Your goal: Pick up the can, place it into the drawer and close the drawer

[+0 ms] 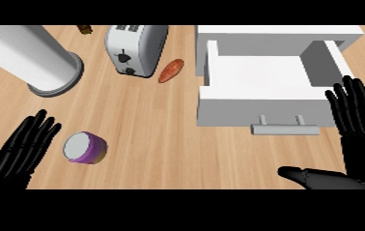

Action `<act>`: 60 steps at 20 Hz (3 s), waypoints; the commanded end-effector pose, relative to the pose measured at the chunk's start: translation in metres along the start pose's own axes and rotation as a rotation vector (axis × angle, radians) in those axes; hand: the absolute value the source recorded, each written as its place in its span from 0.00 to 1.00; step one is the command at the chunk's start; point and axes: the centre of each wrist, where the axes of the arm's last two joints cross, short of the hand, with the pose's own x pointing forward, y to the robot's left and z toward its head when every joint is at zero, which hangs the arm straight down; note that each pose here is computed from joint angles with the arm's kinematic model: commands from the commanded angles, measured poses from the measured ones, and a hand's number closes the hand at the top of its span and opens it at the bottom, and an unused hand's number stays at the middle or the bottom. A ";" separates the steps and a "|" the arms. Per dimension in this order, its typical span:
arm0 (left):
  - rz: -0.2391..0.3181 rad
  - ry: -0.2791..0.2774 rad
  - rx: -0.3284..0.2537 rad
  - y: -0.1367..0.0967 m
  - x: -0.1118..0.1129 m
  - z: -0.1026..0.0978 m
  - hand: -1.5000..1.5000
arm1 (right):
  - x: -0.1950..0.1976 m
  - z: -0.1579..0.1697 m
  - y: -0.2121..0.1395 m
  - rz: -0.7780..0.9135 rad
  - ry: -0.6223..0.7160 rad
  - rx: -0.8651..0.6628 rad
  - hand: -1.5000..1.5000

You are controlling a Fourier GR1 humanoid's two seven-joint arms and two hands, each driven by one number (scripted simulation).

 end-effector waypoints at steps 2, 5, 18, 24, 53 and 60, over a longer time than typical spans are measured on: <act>-0.018 0.018 0.003 0.018 0.005 0.013 0.00 | 0.000 0.014 -0.016 -0.004 0.032 0.006 0.00; 0.015 0.043 0.028 0.013 0.022 0.019 0.00 | -0.006 0.017 -0.015 -0.018 0.030 -0.005 0.00; 0.027 0.105 0.076 0.019 -0.020 -0.009 0.00 | -0.019 0.029 -0.028 0.000 0.027 -0.016 0.00; 0.055 0.128 0.080 0.050 -0.045 0.005 0.00 | -0.032 0.044 -0.041 0.016 0.040 -0.009 0.00; 0.010 0.189 0.154 0.056 -0.170 0.011 0.00 | -0.035 0.039 -0.021 0.028 0.016 -0.012 0.00; -0.004 0.201 0.156 0.077 -0.183 0.001 0.00 | -0.045 0.035 -0.041 0.011 0.003 -0.016 0.00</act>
